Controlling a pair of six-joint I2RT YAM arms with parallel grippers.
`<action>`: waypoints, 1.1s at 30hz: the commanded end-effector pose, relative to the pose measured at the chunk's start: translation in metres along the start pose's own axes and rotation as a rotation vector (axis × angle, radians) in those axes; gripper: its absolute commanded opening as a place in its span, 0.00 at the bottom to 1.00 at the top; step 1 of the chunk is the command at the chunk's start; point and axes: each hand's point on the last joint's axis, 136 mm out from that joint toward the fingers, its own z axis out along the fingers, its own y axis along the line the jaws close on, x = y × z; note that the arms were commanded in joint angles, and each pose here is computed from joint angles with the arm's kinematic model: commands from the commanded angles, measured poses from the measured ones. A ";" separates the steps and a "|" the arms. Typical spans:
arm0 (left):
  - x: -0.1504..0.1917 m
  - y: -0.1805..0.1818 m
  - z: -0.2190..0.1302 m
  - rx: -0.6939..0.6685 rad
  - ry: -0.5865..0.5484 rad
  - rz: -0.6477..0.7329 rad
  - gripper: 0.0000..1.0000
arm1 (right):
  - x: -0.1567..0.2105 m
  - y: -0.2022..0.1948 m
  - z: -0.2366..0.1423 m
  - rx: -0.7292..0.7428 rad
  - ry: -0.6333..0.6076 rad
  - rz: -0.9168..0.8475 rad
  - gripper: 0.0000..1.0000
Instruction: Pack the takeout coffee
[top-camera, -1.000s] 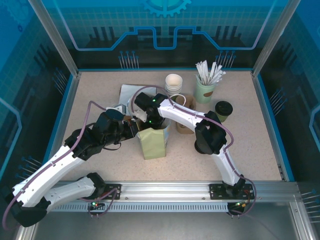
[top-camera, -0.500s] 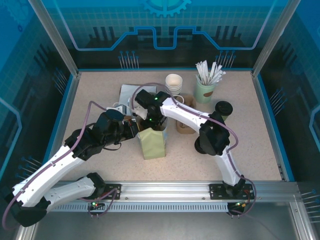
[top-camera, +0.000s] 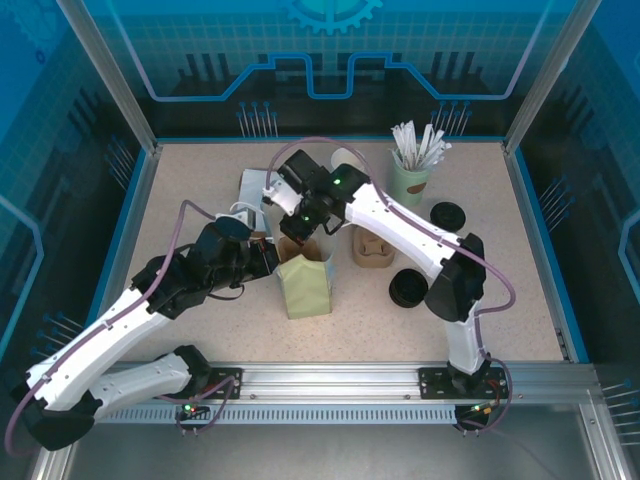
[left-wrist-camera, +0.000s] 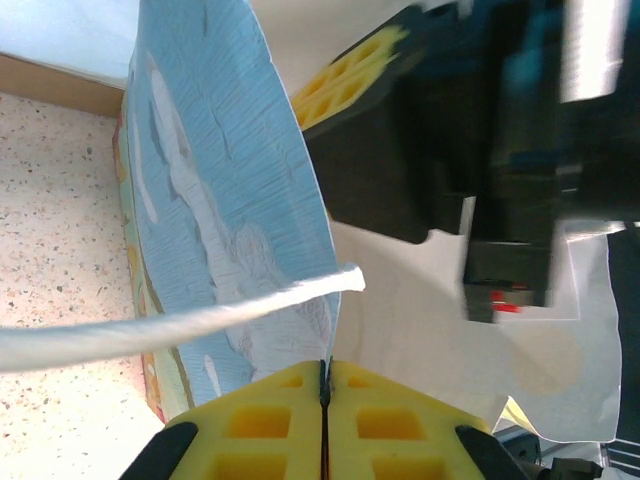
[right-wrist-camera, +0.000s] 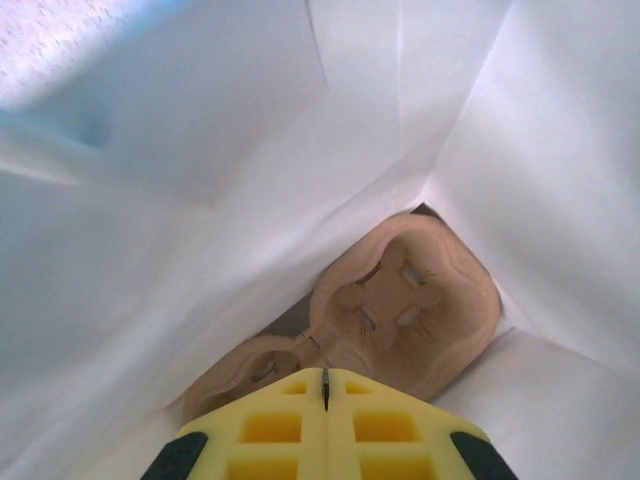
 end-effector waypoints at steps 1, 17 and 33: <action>-0.002 0.004 -0.002 -0.040 -0.004 0.027 0.08 | -0.021 0.002 -0.049 0.002 -0.114 0.012 0.02; -0.007 0.000 -0.001 -0.043 -0.018 0.033 0.08 | -0.025 -0.012 -0.134 0.143 -0.251 0.023 0.13; -0.015 -0.007 -0.007 -0.025 -0.043 0.053 0.45 | -0.003 -0.025 -0.200 0.213 -0.380 0.079 0.64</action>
